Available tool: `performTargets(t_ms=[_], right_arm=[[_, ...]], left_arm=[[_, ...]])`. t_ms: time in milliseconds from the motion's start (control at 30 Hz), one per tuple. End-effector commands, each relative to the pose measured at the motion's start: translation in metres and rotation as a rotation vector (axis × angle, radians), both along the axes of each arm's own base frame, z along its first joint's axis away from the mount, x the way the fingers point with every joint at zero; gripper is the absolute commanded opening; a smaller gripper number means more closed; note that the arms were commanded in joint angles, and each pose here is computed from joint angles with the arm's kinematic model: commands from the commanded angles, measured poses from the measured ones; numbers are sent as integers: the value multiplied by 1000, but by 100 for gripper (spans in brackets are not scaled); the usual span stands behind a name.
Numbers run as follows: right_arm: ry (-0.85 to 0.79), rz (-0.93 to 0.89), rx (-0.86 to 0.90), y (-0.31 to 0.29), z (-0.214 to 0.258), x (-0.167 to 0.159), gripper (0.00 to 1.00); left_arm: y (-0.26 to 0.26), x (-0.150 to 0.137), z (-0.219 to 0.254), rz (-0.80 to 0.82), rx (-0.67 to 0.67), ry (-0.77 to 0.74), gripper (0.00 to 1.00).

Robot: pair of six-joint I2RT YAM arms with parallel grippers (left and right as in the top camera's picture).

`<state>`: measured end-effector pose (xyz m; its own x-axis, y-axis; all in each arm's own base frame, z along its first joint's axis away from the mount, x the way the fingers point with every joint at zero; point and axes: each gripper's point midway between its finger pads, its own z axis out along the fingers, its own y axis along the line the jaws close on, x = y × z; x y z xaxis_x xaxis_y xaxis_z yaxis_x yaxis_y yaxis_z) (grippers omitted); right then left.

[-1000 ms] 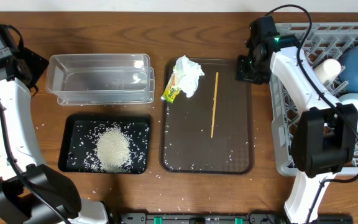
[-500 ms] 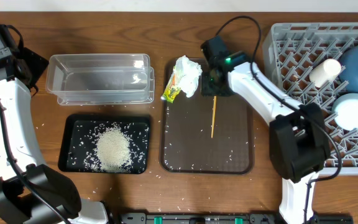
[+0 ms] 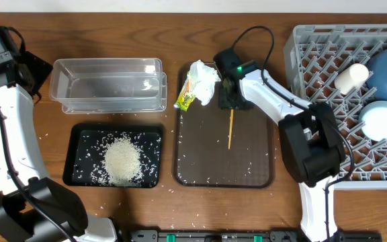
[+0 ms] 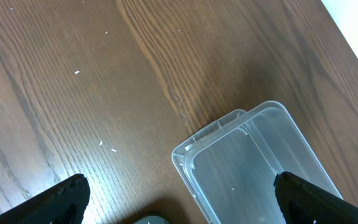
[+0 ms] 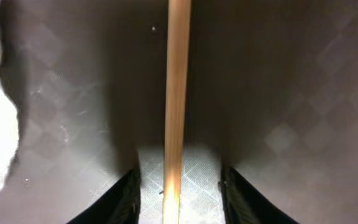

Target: Sort waste into correct bins and load items into the dishwasher rack

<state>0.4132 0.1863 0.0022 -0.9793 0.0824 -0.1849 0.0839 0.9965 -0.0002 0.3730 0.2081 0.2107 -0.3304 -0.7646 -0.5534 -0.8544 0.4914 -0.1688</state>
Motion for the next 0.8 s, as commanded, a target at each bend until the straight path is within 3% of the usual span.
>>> performTargets(t_ms=[0,100,300,567,767], right_arm=[[24,-23,-13,-5,-13,-2,35],[23,-21,-14,-4,-13,-2,29],[22,-21,-13,-4,-13,-2,2],[20,-35,-12,-13,0,2,1],[-62,-20,5,-41,62,32,1]], left_arm=[[0,-2,5,8,6,-10,98],[0,-2,5,8,6,-10,98],[0,-2,5,8,6,-9,98],[0,-2,5,8,6,-9,98],[0,-2,5,7,6,-9,98]])
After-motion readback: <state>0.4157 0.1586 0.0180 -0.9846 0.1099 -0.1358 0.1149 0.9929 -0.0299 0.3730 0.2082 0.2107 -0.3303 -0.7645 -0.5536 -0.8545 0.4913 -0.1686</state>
